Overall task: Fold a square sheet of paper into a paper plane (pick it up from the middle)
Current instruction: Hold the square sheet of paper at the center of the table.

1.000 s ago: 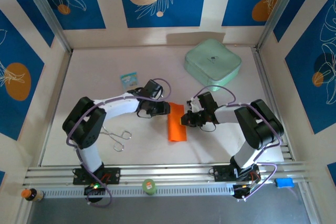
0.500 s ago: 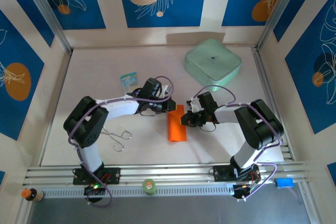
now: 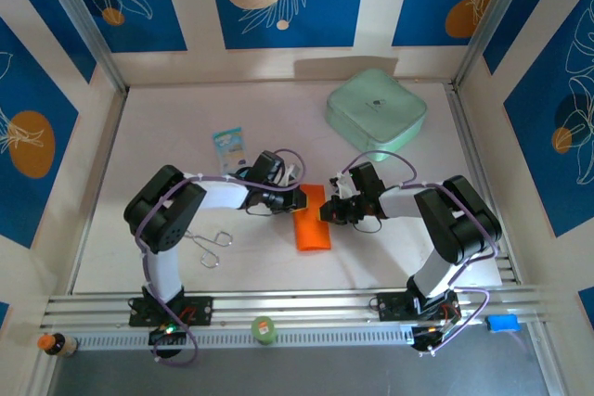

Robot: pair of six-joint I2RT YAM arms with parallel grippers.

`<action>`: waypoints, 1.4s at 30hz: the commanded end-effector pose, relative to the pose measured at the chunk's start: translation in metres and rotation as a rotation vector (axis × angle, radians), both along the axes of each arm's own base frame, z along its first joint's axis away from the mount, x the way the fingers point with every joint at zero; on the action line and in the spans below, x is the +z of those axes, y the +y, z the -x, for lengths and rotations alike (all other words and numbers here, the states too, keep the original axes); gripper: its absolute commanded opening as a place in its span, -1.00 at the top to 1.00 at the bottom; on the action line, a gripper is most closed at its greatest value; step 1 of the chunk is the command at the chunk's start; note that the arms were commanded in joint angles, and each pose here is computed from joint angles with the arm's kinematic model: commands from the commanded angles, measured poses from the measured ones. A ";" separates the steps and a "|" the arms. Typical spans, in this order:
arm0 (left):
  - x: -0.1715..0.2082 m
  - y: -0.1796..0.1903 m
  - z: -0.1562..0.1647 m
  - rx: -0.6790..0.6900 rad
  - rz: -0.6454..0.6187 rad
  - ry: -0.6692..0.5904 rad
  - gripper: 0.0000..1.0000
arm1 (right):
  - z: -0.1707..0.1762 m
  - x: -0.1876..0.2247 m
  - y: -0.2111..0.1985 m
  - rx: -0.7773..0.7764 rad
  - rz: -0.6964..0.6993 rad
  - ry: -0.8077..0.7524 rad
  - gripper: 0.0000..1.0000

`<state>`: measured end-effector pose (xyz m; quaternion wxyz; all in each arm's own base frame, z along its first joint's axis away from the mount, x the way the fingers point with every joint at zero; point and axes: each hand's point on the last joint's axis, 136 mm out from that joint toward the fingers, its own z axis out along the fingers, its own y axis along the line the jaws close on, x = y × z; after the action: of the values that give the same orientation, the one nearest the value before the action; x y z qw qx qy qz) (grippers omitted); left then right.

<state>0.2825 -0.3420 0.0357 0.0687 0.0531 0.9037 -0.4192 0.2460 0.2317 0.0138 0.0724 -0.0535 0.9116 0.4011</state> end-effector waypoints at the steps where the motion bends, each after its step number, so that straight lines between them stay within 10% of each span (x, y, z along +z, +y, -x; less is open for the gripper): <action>1: 0.005 0.000 -0.003 -0.002 0.042 -0.001 1.00 | -0.004 -0.037 -0.027 -0.059 0.182 0.002 1.00; 16: 0.024 0.002 0.005 -0.032 0.053 -0.002 0.94 | -0.004 -0.039 -0.028 -0.064 0.189 0.006 1.00; 35: -0.052 0.037 0.015 0.006 -0.112 0.067 0.98 | -0.006 -0.041 -0.029 -0.074 0.201 0.006 1.00; 42: -0.017 0.024 -0.003 -0.014 -0.079 -0.003 0.90 | -0.006 -0.041 -0.030 -0.078 0.205 0.003 1.00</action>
<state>0.2783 -0.3270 0.0220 0.0563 0.0613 0.9057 -0.4157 0.2467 0.2312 0.0134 0.0717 -0.0508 0.9130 0.3984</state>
